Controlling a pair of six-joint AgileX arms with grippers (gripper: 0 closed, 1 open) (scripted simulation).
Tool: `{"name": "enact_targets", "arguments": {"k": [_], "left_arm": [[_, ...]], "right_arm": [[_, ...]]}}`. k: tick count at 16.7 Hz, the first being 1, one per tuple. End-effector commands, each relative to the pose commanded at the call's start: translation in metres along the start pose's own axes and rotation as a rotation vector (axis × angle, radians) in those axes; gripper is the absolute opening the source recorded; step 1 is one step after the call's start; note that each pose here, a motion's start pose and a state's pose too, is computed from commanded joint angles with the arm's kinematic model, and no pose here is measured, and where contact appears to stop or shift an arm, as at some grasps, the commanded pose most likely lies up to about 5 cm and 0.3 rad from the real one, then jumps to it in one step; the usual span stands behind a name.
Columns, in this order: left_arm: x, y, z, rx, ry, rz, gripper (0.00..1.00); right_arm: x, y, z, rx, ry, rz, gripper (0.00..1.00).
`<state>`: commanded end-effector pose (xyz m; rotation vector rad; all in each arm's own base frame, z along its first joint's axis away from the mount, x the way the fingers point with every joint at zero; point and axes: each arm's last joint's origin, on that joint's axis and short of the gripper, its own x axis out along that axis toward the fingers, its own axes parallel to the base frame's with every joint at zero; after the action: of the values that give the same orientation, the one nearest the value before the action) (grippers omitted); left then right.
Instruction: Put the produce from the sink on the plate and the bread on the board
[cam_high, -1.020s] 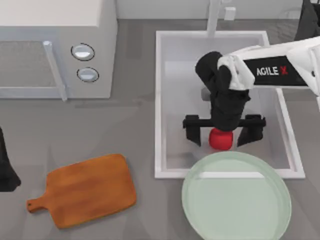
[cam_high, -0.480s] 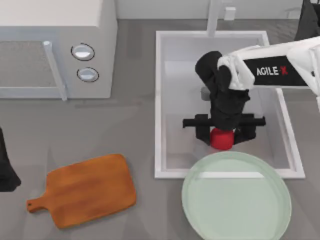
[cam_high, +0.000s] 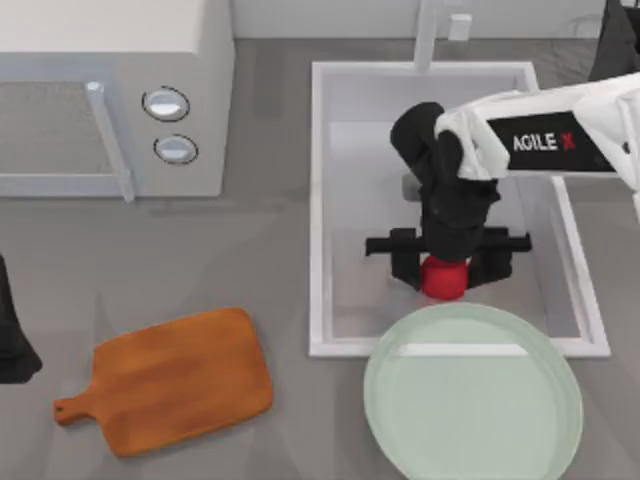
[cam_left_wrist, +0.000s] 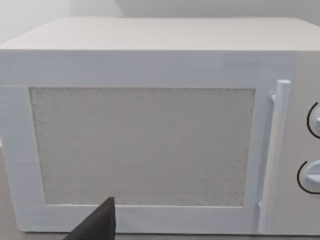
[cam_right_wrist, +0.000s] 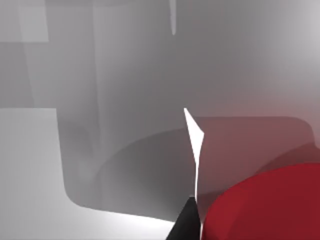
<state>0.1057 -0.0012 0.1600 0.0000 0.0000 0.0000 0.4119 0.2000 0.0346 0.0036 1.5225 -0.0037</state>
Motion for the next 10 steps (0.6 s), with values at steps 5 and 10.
{"name": "enact_targets", "arguments": {"k": [5,10], "left_arm": [[0.0,0.0,0.0,0.0,0.0,0.0,1.0],[0.0,0.0,0.0,0.0,0.0,0.0,1.0]], "right_arm": [[-0.039,0.002,0.005,0.0,0.001,0.0,0.0],[-0.098,0.0,0.005,0.0,0.002,-0.001,0.0]]}}
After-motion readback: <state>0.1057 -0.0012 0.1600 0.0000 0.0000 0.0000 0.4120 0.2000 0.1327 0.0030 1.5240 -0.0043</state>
